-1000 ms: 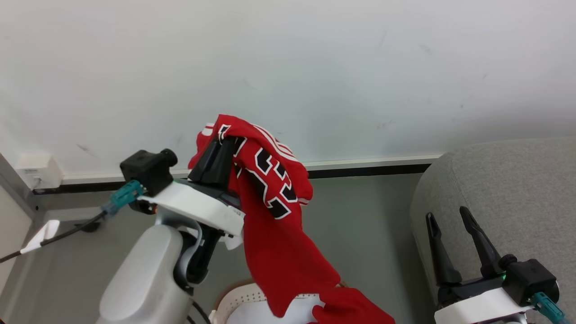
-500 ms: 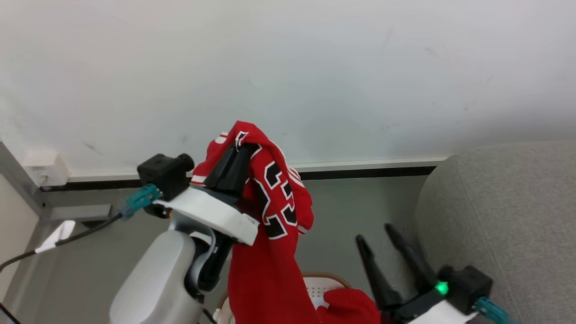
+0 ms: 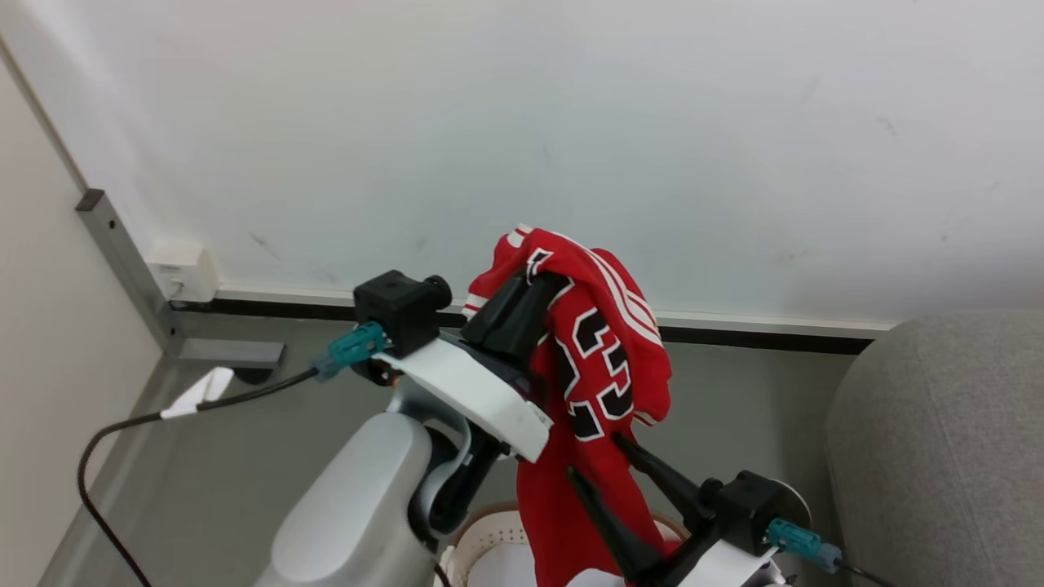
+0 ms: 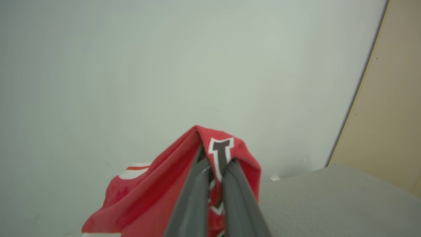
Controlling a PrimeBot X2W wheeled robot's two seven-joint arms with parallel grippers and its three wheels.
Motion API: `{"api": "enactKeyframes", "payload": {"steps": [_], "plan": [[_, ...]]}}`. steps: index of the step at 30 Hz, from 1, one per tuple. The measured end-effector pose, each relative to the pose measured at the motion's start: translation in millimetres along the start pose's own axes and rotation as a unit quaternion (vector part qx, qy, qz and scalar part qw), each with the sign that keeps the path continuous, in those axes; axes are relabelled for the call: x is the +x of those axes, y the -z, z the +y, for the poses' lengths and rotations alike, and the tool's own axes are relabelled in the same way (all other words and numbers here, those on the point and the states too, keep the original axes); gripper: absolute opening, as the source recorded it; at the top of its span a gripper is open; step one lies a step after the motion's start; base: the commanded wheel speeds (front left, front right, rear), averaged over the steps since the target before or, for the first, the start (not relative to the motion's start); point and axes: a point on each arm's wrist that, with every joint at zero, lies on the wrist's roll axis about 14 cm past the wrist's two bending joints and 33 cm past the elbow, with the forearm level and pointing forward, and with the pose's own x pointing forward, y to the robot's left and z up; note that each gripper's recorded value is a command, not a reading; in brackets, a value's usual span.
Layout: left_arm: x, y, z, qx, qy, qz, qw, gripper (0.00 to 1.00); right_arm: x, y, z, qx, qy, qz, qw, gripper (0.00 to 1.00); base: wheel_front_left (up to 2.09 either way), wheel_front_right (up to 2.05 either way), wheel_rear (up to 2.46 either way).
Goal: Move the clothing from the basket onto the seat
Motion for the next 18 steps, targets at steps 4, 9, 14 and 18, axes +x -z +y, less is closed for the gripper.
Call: {"api": "enactKeyframes", "payload": {"steps": [4, 9, 14, 18], "plan": [[-5.9, -1.7, -8.7, -0.001, 0.009, 0.003, 1.0, 0.0, 9.1, 7.2, -12.6, -0.017, 0.015, 0.017, 1.0, 1.0, 0.0, 0.0, 0.0], [-17.5, -5.9, -13.2, -0.004, 0.011, 0.007, 1.0, 0.0, 21.2, 18.4, -12.2, -0.012, 0.018, 0.033, 0.999, 1.0, 0.0, 0.0, 0.0], [-24.6, -10.2, -15.4, -0.002, 0.011, 0.008, 1.0, 0.0, 29.6, 25.6, -6.2, -0.007, 0.009, 0.045, 0.999, 1.0, 0.0, 0.0, 0.0], [-27.0, -12.0, -13.2, -0.003, 0.006, 0.007, 1.0, 0.0, 33.9, 24.6, -4.1, -0.003, 0.005, 0.044, 0.999, 0.0, 0.0, 0.0, 0.0]]}}
